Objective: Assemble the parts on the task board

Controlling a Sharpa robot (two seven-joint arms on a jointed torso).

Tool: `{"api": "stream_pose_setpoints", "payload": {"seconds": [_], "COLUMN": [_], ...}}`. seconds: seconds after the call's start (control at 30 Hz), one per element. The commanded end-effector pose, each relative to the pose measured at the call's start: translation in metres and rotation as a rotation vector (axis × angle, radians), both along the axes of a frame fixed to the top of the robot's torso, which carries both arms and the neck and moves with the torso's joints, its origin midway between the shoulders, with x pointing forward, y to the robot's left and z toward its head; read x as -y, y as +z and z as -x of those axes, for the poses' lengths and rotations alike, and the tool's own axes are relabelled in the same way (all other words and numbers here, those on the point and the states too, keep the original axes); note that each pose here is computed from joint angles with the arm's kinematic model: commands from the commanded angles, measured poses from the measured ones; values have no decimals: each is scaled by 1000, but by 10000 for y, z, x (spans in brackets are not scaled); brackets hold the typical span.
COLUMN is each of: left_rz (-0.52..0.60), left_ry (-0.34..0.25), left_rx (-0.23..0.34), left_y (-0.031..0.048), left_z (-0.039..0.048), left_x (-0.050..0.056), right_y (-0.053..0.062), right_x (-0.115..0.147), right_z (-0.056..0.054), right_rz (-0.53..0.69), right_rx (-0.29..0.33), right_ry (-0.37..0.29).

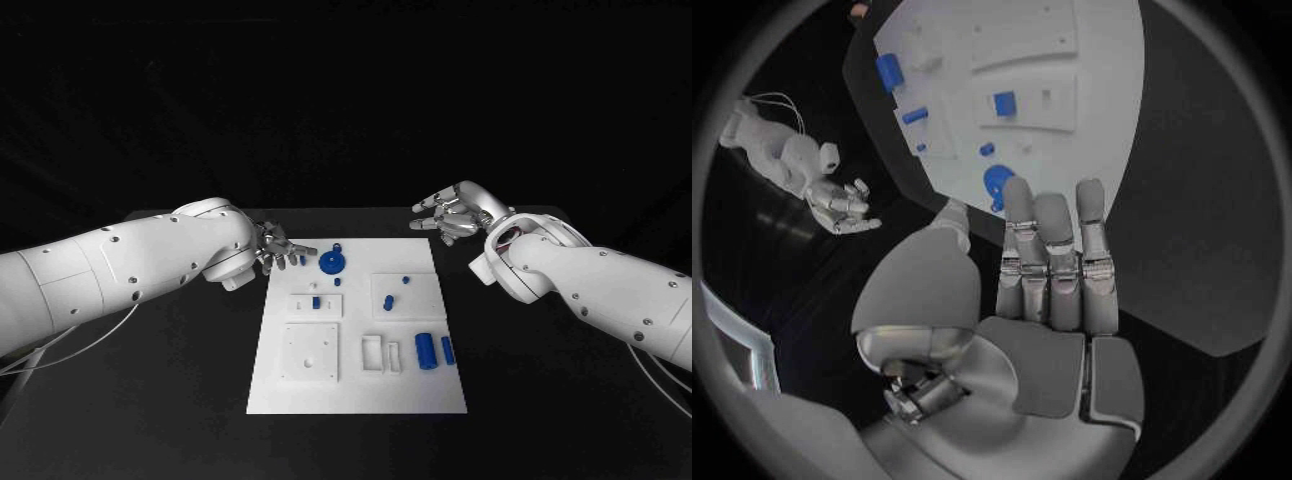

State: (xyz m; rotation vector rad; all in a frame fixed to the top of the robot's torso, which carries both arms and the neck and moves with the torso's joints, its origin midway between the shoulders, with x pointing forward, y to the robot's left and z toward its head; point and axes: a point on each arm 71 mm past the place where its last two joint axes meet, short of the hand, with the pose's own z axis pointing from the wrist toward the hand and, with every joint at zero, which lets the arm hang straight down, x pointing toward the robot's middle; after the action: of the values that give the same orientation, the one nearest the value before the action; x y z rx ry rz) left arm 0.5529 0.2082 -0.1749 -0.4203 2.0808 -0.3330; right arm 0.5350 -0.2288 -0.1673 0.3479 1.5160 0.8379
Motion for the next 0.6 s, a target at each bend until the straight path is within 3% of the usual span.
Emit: {"api": "stream_pose_setpoints", "payload": {"seconds": [0.03,0.23,0.6], "left_rz": [60,54,-18], "left_ry": [26,68,55], "left_rx": [-6,5,-70], "left_y": [86,217,239], "left_z": [-107,-361,-595], "left_x": [-23,-116,-93], "right_y": [-2,-6,-7], "right_x": [-13,-25,-51], "right_z": [1,-4,-5], "right_rz": [0,-1,-3], "right_rx": [1,0,-1], "right_ry": [13,15,18]}}
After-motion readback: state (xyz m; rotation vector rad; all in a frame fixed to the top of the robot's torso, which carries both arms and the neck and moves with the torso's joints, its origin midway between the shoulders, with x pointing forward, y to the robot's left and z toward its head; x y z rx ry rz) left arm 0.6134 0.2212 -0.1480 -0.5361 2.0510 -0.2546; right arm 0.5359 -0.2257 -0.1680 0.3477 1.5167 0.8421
